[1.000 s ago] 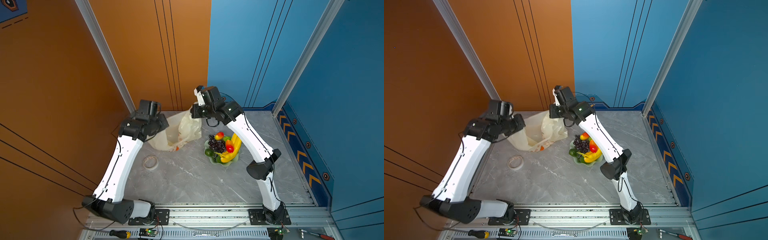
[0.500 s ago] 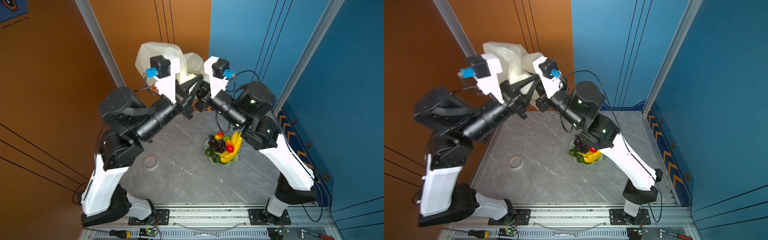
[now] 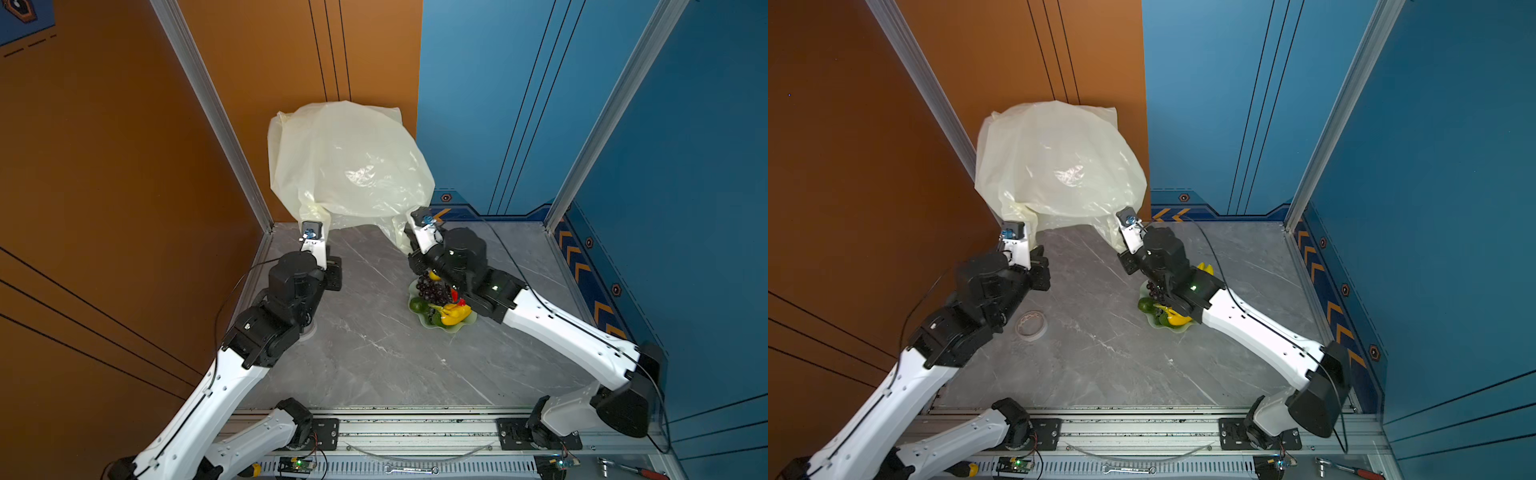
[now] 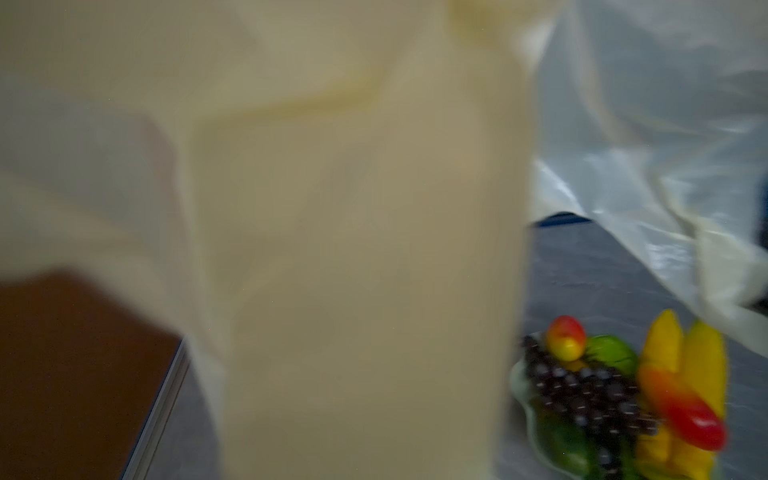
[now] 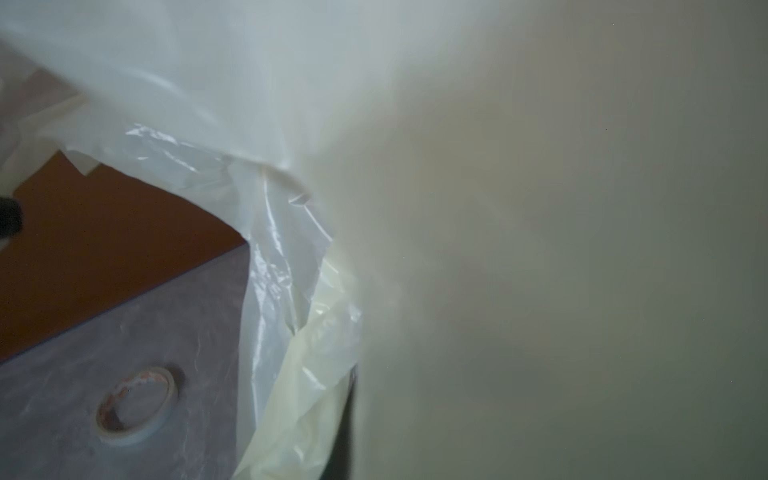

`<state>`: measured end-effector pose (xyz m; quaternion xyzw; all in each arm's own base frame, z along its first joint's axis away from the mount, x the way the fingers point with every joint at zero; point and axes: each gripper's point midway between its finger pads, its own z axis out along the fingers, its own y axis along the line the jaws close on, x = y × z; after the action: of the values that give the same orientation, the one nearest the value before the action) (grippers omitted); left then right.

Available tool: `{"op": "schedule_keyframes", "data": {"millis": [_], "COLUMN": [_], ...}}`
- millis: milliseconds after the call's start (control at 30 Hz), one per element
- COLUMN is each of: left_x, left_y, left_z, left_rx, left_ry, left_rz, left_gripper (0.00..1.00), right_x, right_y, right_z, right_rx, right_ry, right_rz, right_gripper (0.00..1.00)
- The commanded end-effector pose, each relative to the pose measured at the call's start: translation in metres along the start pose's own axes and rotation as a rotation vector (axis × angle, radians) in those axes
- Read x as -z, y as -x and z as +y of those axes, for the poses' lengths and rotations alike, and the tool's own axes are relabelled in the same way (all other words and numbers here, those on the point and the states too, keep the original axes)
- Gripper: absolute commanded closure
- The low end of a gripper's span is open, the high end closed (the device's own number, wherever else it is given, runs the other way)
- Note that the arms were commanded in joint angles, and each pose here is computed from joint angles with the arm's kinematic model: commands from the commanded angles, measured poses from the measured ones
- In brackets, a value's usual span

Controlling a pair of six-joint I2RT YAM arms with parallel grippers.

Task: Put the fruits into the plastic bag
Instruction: 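Lower the held bag beside the fruit plate with both grippers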

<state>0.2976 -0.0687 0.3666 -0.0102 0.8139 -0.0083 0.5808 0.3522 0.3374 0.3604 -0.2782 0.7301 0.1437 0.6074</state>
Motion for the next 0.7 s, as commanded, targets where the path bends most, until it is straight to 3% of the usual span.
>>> {"op": "schedule_keyframes", "data": {"millis": [0, 167, 400, 533, 667], "left_x": [0.01, -0.005, -0.037, -0.029, -0.013], "left_y": [-0.025, -0.016, -0.072, -0.08, -0.06], "left_z": [0.02, 0.022, 0.01, 0.011, 0.015], "left_rx": [0.302, 0.312, 0.422, 0.45, 0.468], "left_ry": [-0.013, -0.028, -0.09, -0.103, -0.112], "left_rz": [0.114, 0.187, 0.422, 0.427, 0.359], "left_gripper": [1.0, 1.0, 1.0, 1.0, 1.0], "right_x": [0.008, -0.02, -0.066, -0.078, -0.079], "right_y": [0.019, 0.029, -0.005, -0.04, -0.056], "right_z": [-0.004, -0.004, -0.001, -0.007, -0.003], "right_rx": [-0.128, -0.169, -0.241, -0.268, -0.302], "right_ry": [0.002, 0.036, 0.076, 0.062, 0.103], "right_rz": [-0.021, -0.005, 0.139, 0.252, 0.29], "right_gripper": [1.0, 1.0, 1.0, 1.0, 1.0]}}
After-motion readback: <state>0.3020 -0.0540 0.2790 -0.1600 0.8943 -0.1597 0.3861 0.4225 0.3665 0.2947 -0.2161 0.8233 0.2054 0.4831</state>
